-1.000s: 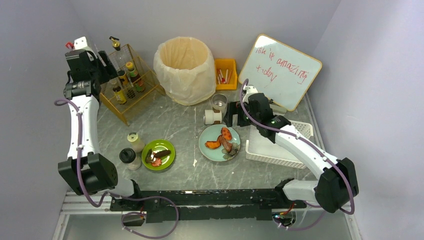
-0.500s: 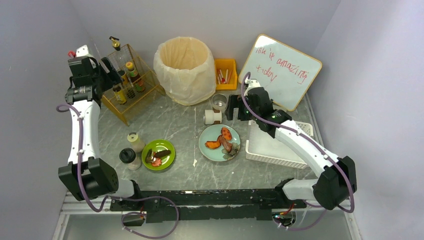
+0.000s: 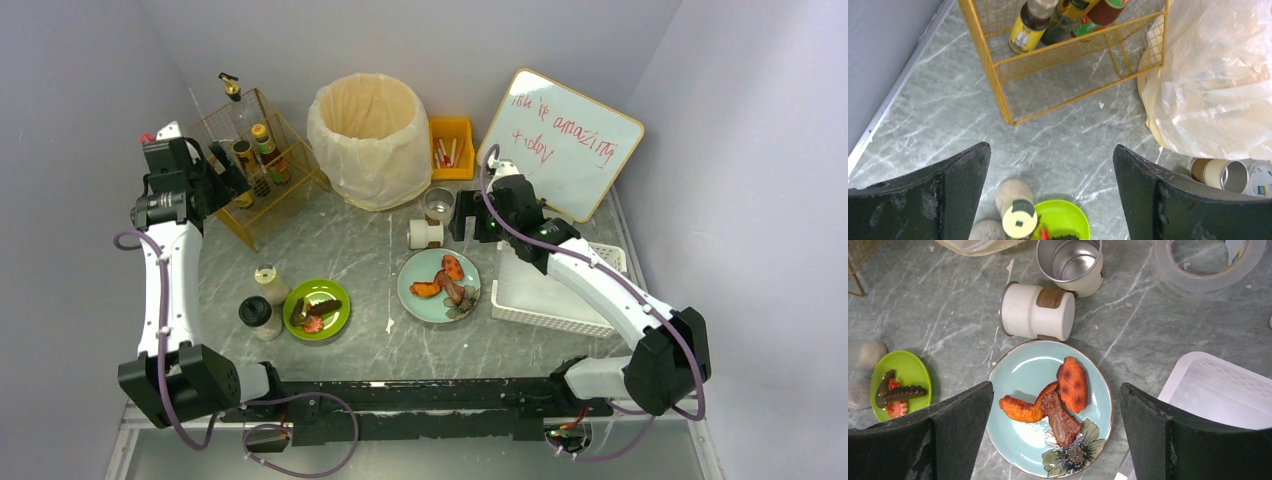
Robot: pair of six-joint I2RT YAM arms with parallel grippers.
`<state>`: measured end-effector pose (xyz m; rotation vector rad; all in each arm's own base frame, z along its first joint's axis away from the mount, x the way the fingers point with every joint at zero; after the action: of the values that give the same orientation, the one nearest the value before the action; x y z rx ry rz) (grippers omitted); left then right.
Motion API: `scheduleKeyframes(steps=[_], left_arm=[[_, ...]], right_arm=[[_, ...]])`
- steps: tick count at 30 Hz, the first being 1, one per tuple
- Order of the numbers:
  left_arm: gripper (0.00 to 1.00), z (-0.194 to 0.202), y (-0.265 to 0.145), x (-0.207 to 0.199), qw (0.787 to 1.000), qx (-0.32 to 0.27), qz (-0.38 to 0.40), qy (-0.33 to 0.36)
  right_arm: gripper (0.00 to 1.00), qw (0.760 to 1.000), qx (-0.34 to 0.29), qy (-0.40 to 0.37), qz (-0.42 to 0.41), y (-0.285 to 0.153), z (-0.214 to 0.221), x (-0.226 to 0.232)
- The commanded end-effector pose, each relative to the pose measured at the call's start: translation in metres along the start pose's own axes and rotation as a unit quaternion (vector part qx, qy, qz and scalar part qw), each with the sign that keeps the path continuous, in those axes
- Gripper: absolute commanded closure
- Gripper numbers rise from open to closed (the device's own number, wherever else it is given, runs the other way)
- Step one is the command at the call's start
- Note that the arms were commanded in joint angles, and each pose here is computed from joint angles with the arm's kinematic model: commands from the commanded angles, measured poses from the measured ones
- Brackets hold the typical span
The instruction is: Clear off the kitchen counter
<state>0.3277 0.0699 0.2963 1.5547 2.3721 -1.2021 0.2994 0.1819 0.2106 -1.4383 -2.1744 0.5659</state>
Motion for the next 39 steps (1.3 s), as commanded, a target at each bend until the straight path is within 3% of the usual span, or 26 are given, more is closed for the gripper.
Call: scheduleKeyframes(steps=[1, 13, 24, 39], left_arm=[[0.03, 0.009, -0.025, 0.012, 0.999, -0.010, -0.026, -0.023], [0.03, 0.059, -0.058, 0.037, 0.996, 0.048, -0.069, -0.024], [0.03, 0.142, -0.052, 0.068, 0.981, 0.160, -0.109, -0.002], [0.03, 0.169, -0.057, 0.101, 0.956, 0.199, -0.216, 0.020]], right_arm=[[0.00, 0.999, -0.029, 0.013, -0.008, 0.002, -0.017, 0.004], [0.00, 0.998, -0.024, 0.020, -0.047, 0.013, -0.007, 0.014], [0.00, 0.997, -0.010, 0.029, -0.064, 0.018, 0.003, 0.018], [0.00, 0.997, 0.000, 0.042, -0.072, 0.023, 0.014, 0.019]])
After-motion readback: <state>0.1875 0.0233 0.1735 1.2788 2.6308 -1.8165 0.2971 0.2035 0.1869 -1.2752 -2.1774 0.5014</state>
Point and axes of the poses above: each gripper's point midway between its finger pads, its own y axis out along the fingers, its own x axis along the line the jaws close on, z = x × y, the point moved 4 cm from there along -y, back along the fingers, and after that the axes turned 10 degrees about -y, right-handed, at the moved point
